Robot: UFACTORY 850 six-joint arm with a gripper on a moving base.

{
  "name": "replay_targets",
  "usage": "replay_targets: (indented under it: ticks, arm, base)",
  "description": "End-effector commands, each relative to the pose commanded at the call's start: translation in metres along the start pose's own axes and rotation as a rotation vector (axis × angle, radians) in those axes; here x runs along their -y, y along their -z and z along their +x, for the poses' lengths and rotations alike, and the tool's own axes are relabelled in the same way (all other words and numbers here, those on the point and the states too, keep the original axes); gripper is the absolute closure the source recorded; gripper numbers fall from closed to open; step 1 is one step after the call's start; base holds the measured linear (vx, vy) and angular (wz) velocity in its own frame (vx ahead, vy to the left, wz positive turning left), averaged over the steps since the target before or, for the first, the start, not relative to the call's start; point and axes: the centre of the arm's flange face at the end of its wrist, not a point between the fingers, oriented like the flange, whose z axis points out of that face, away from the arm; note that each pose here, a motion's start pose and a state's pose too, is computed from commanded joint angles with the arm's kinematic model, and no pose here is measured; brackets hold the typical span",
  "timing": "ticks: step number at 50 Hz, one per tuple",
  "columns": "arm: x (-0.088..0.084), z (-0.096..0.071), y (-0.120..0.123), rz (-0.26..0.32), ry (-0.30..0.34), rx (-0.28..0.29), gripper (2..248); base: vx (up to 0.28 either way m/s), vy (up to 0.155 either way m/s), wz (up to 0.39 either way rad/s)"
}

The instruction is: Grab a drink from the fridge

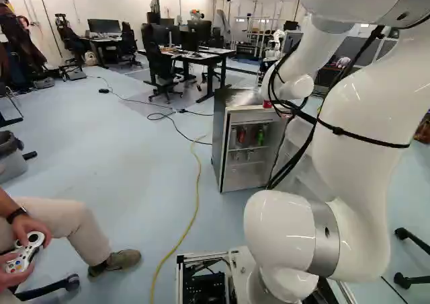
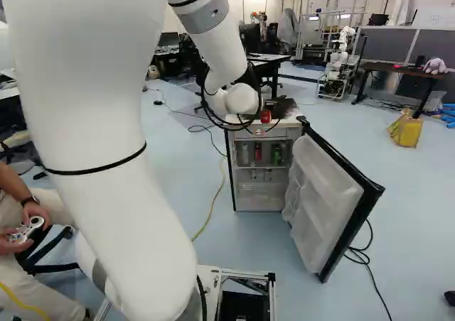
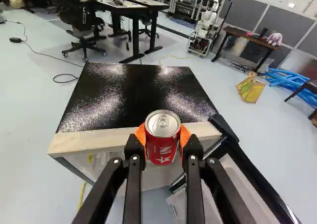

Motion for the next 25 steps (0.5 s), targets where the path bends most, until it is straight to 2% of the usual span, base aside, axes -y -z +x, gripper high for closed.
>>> replay_targets:
  ticks: [25]
  arm:
    - [0.002, 0.008, -0.023, 0.01, 0.007, 0.011, 164]
  base:
    - [0.0, 0.0, 0.0]
